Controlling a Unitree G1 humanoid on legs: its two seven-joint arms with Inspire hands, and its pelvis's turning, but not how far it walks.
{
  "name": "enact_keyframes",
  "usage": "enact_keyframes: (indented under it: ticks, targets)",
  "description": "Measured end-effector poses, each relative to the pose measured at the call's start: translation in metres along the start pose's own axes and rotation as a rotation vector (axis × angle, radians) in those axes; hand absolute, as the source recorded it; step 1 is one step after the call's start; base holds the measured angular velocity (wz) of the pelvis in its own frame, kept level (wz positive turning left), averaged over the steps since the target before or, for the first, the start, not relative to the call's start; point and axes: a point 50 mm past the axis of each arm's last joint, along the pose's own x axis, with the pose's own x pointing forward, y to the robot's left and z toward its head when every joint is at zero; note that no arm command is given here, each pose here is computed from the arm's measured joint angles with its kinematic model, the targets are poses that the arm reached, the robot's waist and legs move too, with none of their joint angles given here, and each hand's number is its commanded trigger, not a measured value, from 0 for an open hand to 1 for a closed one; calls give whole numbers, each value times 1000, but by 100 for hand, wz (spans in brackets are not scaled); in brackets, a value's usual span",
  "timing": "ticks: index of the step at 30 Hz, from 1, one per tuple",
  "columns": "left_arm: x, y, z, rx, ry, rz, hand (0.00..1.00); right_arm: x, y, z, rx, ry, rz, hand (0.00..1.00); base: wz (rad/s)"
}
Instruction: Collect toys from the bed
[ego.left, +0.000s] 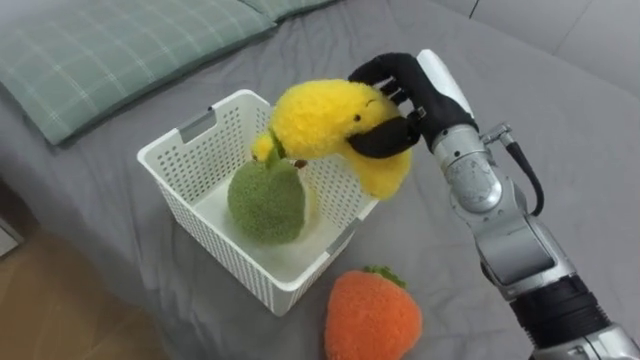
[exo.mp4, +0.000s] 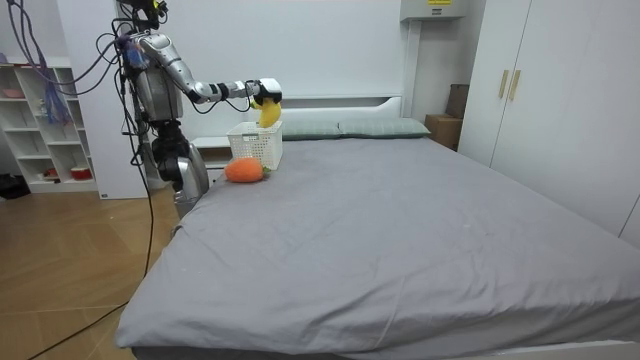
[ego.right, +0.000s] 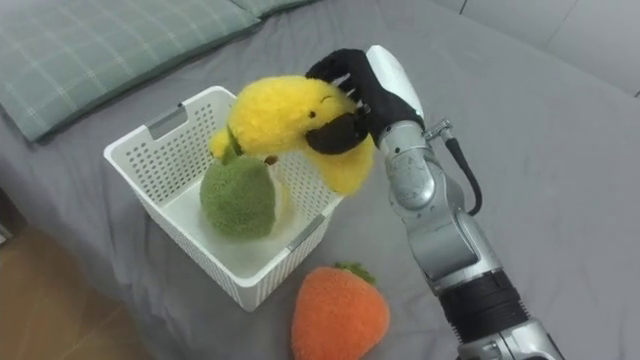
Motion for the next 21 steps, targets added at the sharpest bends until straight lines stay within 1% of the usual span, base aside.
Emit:
enact_keyframes:
  ticks: [8,11,21]
  targets:
    - [1,3,0,16,8,9,0,0,1,0,31,2,5,0,5]
    - [1,4,4,9,2,12,0,0,2,-2,55,9,12,0,0]
    - [3,6,15,0,-23,17,0,0,7,-20,66,86,37,0,0]
